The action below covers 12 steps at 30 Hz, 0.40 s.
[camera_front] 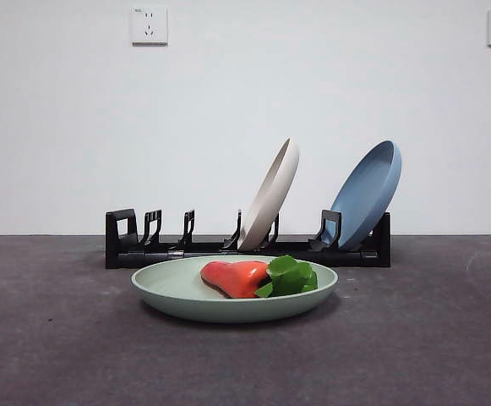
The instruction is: Take the green plate from the plate rack,put the plate on the table,take the carrot from the table,put the carrot in the plate
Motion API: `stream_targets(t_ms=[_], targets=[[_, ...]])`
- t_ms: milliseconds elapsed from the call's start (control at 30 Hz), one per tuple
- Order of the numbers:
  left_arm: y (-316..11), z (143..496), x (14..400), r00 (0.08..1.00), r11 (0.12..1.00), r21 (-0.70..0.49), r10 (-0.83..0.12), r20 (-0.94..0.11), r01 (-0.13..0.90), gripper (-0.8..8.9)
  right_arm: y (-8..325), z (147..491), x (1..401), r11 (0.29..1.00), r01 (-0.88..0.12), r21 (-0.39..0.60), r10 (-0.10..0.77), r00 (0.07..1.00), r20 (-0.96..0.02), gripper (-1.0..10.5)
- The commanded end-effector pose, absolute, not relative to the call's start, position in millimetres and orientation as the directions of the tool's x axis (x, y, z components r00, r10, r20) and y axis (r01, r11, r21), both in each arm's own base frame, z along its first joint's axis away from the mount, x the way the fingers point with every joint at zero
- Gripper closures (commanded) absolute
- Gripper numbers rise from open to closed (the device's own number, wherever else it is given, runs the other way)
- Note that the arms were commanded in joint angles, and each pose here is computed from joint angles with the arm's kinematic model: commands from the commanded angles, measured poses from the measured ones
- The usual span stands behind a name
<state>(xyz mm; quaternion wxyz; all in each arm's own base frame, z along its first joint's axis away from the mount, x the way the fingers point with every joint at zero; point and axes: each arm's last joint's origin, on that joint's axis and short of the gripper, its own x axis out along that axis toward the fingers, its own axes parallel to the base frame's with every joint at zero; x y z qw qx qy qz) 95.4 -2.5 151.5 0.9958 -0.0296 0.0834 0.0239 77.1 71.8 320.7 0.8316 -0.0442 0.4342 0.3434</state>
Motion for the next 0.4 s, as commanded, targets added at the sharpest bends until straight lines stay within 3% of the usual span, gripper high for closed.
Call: stream_targets(t_ms=[33,233,400], targets=[[-2,148,96,0.984,0.996,-0.061,0.047,-0.174,-0.058,8.17,72,321,77,0.762,-0.607,0.226,0.534,0.391,-0.750,9.5],[-2,148,96,0.984,0.996,-0.061,0.047,-0.174,-0.058,8.17,72,321,78,0.749,-0.637,0.185,0.529,0.405,-0.746,9.5],[-2,148,96,0.984,0.996,-0.061,0.047,-0.174,-0.058,8.17,59,332,85,0.797,-0.595,0.104,0.526,0.598,-0.605,9.5]])
